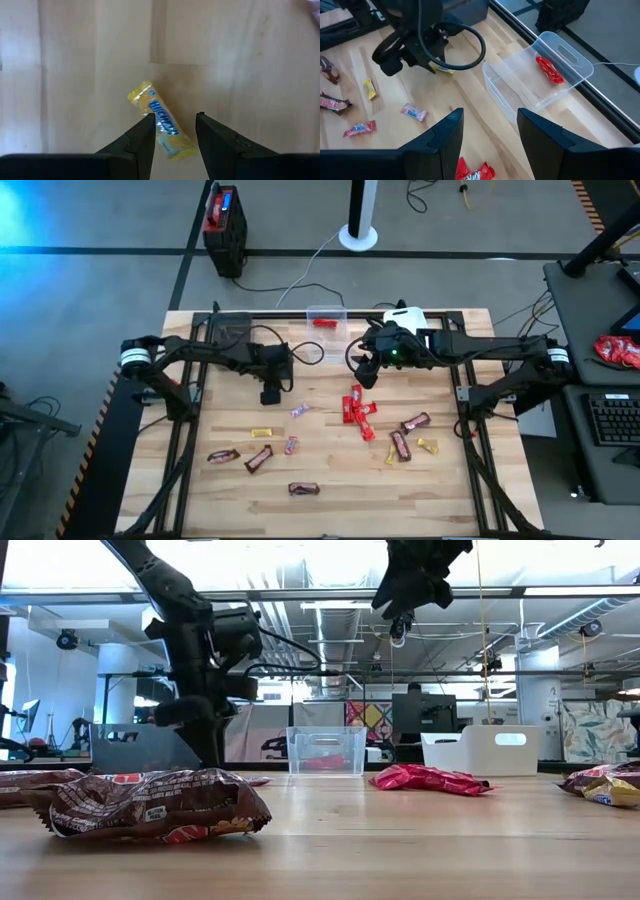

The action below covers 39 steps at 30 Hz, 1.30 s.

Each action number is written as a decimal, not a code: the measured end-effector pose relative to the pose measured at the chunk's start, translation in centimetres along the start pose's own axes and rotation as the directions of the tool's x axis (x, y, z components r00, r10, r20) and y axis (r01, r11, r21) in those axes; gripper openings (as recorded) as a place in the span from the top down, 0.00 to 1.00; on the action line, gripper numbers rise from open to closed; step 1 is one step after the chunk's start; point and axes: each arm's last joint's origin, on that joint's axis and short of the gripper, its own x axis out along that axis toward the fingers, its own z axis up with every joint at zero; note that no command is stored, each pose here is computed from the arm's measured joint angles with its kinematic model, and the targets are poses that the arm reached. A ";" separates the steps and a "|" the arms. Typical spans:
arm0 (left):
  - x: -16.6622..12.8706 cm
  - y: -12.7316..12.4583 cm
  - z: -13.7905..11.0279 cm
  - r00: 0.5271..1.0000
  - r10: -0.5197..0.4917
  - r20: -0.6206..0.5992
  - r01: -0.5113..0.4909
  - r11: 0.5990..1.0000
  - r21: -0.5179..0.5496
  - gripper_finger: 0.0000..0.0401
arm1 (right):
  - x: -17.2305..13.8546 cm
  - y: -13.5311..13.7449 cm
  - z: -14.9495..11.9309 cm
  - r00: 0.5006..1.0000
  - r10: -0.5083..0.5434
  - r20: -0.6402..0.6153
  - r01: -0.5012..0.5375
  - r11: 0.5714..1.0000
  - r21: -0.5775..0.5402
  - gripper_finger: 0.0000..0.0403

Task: Sort candy by brand, put in halloween buckets
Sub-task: Put the yellow candy into the black bin

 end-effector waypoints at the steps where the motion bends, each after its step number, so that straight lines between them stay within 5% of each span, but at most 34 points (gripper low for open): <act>1: 0.0 0.1 0.0 1.000 0.001 0.000 -0.001 1.000 -0.009 0.69 | 0.0 -0.1 0.0 1.000 -0.003 -0.002 0.003 1.000 0.002 0.55; 25: 1.6 0.6 -0.2 1.000 0.029 -0.009 -0.029 0.998 -0.056 0.70 | 0.6 -0.3 -1.3 0.995 -0.033 -0.090 0.037 0.998 0.046 0.55; 34: 1.8 0.7 -0.1 0.999 0.046 -0.001 -0.046 0.998 -0.033 0.97 | 0.7 -0.3 -1.3 0.995 -0.033 -0.090 0.037 0.998 0.046 0.55; 39: 1.6 0.6 0.0 0.999 0.032 0.007 -0.032 0.999 -0.025 0.99 | 0.6 -0.2 -1.4 0.995 -0.032 -0.090 0.036 0.998 0.043 0.55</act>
